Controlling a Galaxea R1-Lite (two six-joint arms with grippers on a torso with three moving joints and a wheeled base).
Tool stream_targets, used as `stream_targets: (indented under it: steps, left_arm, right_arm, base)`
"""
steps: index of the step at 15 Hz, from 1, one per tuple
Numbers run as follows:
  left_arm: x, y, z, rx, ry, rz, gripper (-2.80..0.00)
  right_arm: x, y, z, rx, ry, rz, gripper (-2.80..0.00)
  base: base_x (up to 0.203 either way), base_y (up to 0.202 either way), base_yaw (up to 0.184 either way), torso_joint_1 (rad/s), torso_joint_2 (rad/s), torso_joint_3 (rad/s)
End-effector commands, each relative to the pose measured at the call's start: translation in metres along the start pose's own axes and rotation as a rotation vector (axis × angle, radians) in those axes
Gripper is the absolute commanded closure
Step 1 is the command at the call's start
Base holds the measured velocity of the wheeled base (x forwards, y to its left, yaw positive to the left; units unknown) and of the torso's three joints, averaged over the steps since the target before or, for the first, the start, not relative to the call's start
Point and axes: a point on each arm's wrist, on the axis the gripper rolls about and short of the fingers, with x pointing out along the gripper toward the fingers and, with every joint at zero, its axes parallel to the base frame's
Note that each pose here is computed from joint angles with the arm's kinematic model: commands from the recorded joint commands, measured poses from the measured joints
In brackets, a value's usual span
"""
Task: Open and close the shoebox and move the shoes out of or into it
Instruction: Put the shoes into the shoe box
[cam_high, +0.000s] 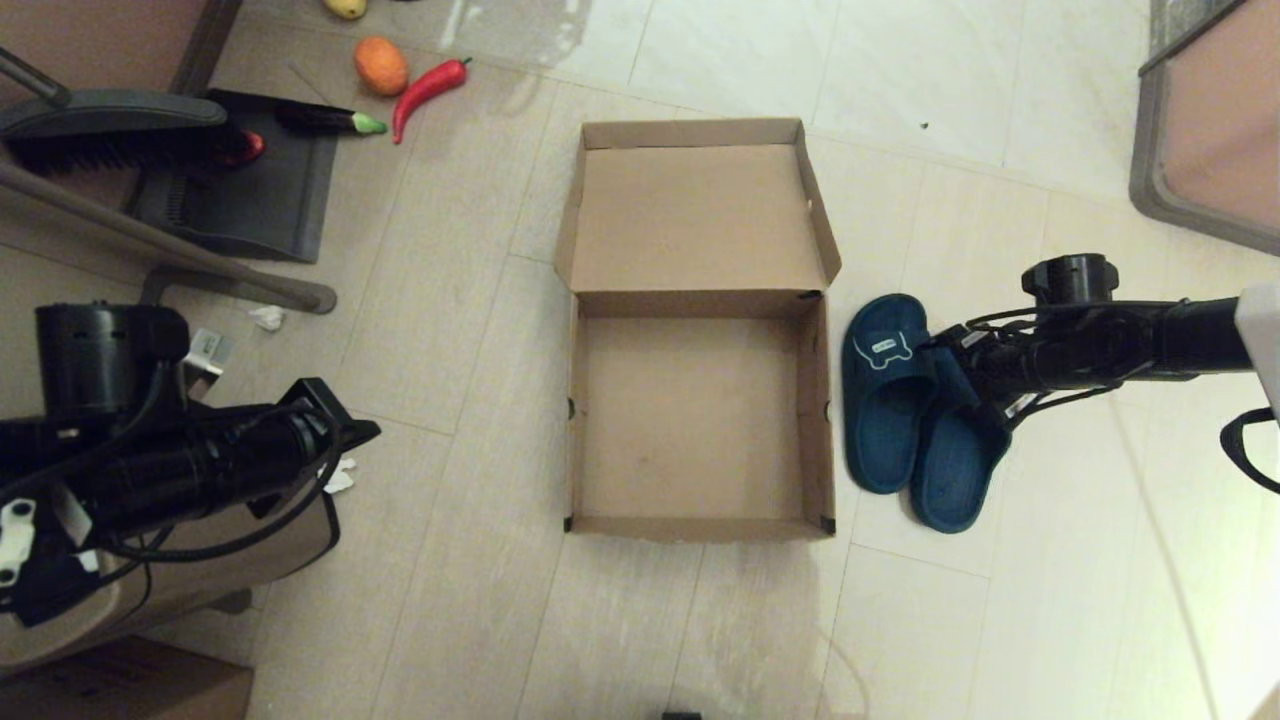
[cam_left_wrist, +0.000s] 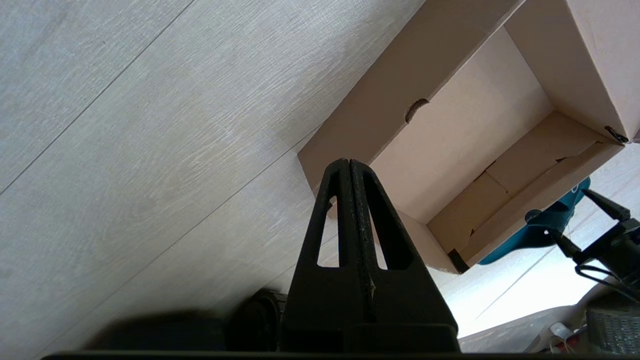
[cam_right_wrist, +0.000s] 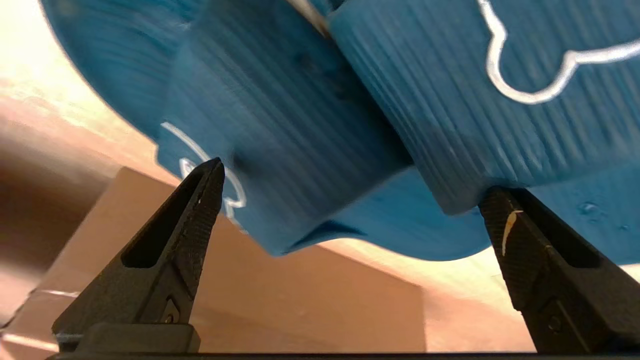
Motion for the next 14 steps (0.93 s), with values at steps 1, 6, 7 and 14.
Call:
stream_targets:
  steps: [1,6,7,14]
  left_arm:
    - [0.001,0.000,0.000,-0.004,0.001,-0.001,0.00]
    - [-0.003,-0.001,0.001,-0.003,-0.008,-0.008,0.00]
    - [-0.004,-0.002,0.001,-0.002,-0.008,-0.009,0.00]
    - [-0.010,-0.003,0.001,-0.001,-0.014,-0.014,0.00]
  right_arm:
    - [0.001,0.002,0.003,0.006,-0.005,0.009,-2.80]
    - [-0.010,0.013,0.008,0.000,-0.021,0.029,-2.80]
    - [-0.012,0.013,0.009,-0.010,-0.025,0.029,-2.80]
    - [-0.017,0.002,0.016,-0.157,-0.033,-0.012,-2.80]
  base:
    - [0.000,0.000,0.000,0.000,0.00,0.000]
    - [0.000,0.000,0.000,0.000,0.00,0.000]
    - [0.000,0.000,0.000,0.000,0.00,0.000]
    - [0.000,0.000,0.000,0.000,0.00,0.000]
